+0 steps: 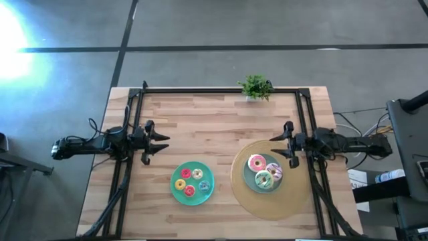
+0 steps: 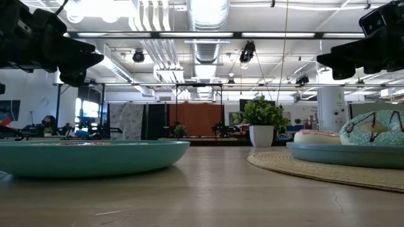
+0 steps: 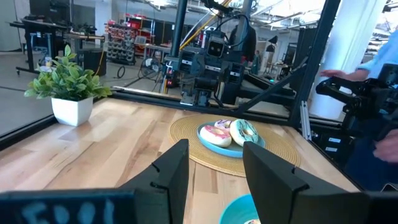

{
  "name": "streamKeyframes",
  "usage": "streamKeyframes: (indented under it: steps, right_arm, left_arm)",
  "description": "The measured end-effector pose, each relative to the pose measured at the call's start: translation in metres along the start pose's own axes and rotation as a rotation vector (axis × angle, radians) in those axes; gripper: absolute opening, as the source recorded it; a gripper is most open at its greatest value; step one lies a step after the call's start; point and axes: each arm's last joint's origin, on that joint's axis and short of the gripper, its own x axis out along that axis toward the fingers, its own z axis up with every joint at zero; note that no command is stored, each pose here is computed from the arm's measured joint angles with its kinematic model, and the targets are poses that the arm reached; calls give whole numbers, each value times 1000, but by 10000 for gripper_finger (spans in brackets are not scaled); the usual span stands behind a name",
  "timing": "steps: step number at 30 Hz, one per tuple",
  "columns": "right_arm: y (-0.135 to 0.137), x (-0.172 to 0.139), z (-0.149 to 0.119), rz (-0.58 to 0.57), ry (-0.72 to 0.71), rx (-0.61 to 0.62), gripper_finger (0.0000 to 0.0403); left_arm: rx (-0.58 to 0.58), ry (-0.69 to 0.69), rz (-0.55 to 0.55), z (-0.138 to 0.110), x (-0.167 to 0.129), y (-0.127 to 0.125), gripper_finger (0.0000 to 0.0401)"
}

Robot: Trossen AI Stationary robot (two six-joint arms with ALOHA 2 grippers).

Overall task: Pick & Place donuts
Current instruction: Return to Home Position

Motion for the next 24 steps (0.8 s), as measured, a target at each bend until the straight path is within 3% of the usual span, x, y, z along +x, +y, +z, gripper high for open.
streamKeyframes:
  steps: [24]
  right_arm:
    - [0, 2, -2, 1, 30, 13, 192]
  left_arm:
    - [0, 0, 0, 0, 0, 0, 126]
